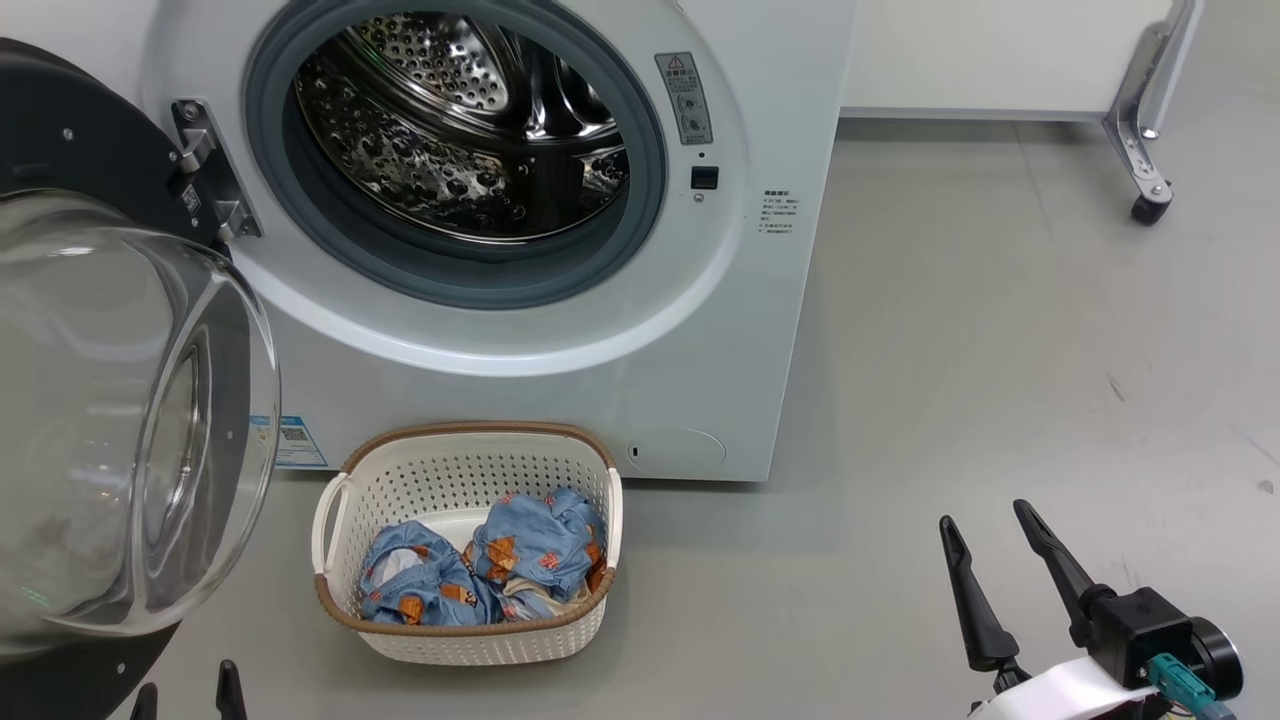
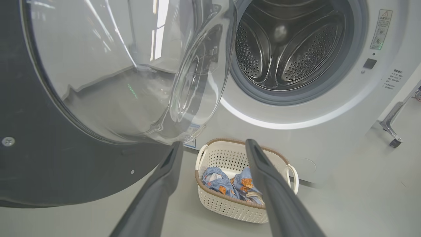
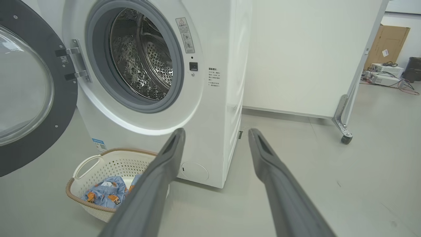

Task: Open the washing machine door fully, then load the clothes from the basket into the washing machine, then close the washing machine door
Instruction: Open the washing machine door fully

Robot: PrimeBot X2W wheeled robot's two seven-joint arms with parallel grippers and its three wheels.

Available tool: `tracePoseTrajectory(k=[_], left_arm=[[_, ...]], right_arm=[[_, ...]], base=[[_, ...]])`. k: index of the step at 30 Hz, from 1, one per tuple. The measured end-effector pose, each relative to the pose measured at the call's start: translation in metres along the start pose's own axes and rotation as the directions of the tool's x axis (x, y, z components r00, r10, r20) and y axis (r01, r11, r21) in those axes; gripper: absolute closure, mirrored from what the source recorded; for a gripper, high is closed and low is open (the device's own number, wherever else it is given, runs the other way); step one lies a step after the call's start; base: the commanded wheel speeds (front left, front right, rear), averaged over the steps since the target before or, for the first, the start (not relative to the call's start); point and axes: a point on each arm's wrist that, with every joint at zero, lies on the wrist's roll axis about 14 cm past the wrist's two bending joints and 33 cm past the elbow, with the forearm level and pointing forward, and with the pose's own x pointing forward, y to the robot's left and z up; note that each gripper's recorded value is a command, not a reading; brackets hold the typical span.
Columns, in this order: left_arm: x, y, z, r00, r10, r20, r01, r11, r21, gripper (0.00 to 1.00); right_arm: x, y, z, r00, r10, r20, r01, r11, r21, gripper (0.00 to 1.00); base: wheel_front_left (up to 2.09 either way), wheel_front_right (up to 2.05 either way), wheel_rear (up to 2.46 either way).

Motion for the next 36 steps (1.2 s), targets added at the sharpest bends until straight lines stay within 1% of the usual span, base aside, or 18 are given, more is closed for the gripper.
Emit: tracePoseTrajectory(k=[8, 14, 19, 25, 36], left_arm=[[-0.006, 0.013, -0.003, 0.999, 0.040, -0.008, -0.040, 0.999, 0.002, 0.00], [-0.005, 0.019, 0.005, 0.998, 0.058, 0.017, -0.058, 0.998, 0.005, 0.00], [-0.003, 0.018, 0.008, 0.998, 0.056, 0.024, -0.056, 0.998, 0.008, 0.00], [-0.002, 0.015, 0.007, 0.998, 0.050, 0.023, -0.050, 0.999, 0.013, 0.00], [0.000, 0.009, 0.006, 0.999, 0.030, 0.021, -0.031, 0.999, 0.014, 0.00]], right_arm=[[-0.005, 0.005, -0.001, 1.000, 0.008, -0.004, -0.008, 1.000, -0.001, 0.00], [-0.008, 0.005, -0.003, 1.000, -0.001, -0.009, 0.001, 1.000, 0.001, 0.00], [-0.014, 0.001, -0.008, 0.999, -0.027, -0.026, 0.028, 1.000, 0.010, 0.00], [-0.021, -0.012, -0.013, 0.995, -0.092, -0.042, 0.092, 0.996, -0.004, 0.00], [-0.028, -0.017, -0.018, 0.991, -0.123, -0.060, 0.123, 0.992, -0.011, 0.00]], base=[[0.00, 0.00, 0.00], [0.00, 0.00, 0.00], [0.00, 0.00, 0.00], [0.00, 0.00, 0.00], [0.00, 0.00, 0.00]])
